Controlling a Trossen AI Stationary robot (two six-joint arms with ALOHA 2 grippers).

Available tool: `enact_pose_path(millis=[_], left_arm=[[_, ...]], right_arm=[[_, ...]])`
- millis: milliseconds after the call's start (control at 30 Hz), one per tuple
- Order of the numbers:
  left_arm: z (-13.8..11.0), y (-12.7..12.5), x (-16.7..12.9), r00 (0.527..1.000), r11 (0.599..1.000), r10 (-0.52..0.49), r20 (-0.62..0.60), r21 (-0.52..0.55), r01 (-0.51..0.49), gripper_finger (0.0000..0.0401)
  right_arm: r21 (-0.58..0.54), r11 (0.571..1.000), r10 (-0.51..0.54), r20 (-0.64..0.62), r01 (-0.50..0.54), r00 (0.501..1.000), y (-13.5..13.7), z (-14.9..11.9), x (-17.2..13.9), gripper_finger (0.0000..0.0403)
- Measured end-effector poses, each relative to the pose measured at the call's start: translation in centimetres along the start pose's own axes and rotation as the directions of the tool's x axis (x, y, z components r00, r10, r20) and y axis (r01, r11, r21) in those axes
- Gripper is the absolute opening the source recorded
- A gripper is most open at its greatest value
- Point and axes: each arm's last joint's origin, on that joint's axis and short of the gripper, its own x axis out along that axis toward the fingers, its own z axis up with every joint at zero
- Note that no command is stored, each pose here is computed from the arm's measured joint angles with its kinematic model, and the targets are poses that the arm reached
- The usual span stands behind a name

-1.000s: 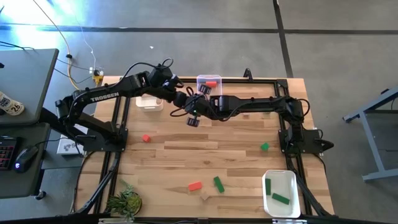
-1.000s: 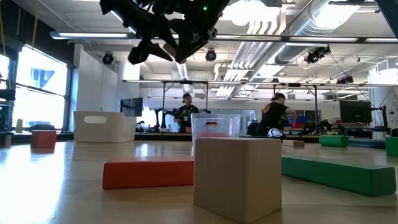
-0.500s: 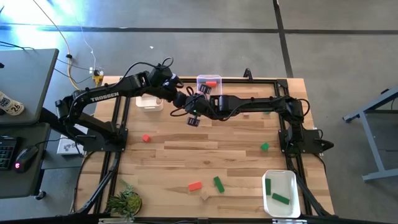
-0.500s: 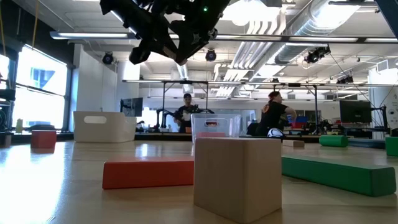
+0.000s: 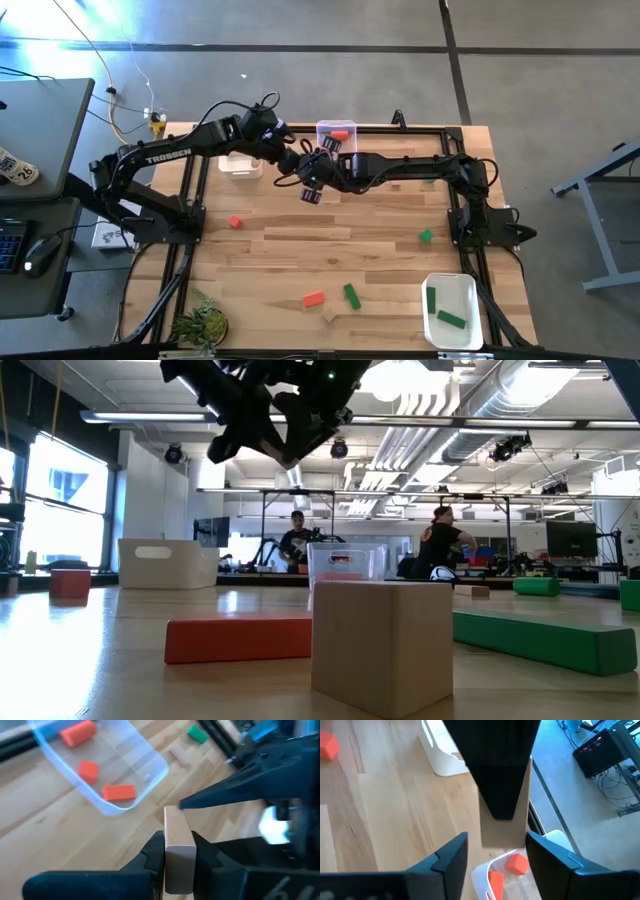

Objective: Sort & place blocks by color
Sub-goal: Put the brown block into the top white bin

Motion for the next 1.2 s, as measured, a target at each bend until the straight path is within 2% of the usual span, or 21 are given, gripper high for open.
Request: enact_pose_path(millis=[167,300,467,600,900,1067,1200], left_arm=[[-0.4,0.9,-0.1,0.992,0.991,0.129,-0.018,0.030,-0.128,0.0032],[-0.9,2.0,-0.4,0.956,0.956,0.290,-0.045,0.053,-0.288,0.0032],[-1.4,3.7,-1.1,0.859,0.862,0.505,-0.081,0.097,-0.497,0.0032],[-1.8,5.0,-1.7,0.772,0.781,0.624,-0.118,0.114,-0.614,0.0033],[-3.2,7.1,-2.6,0.668,0.715,0.689,-0.282,0.114,-0.690,0.0033],[-4.6,8.2,-1.8,0.667,0.734,0.654,-0.357,0.086,-0.674,0.0033],[-5.3,8.7,-1.2,0.643,0.714,0.665,-0.379,0.071,-0.697,0.0034]], right_arm=[[-0.011,1.000,-0.007,-0.017,0.006,1.000,0.0,-0.2,0.0,0.0220],[-0.027,1.000,-0.007,-0.045,0.006,0.999,0.0,-0.5,0.0,0.0226],[-0.013,1.000,-0.008,-0.056,0.007,0.998,-0.1,-0.6,0.1,0.0226],[0.011,1.000,-0.011,-0.058,0.012,0.998,-0.3,-0.6,0.2,0.0226],[0.037,0.999,-0.015,-0.065,0.018,0.998,-0.9,-0.7,0.5,0.0226],[0.132,0.991,0.028,-0.070,-0.019,0.997,-1.3,-0.7,0.8,0.0226],[0.206,0.977,0.072,-0.076,-0.055,0.994,-1.7,-0.8,1.1,0.0226]])
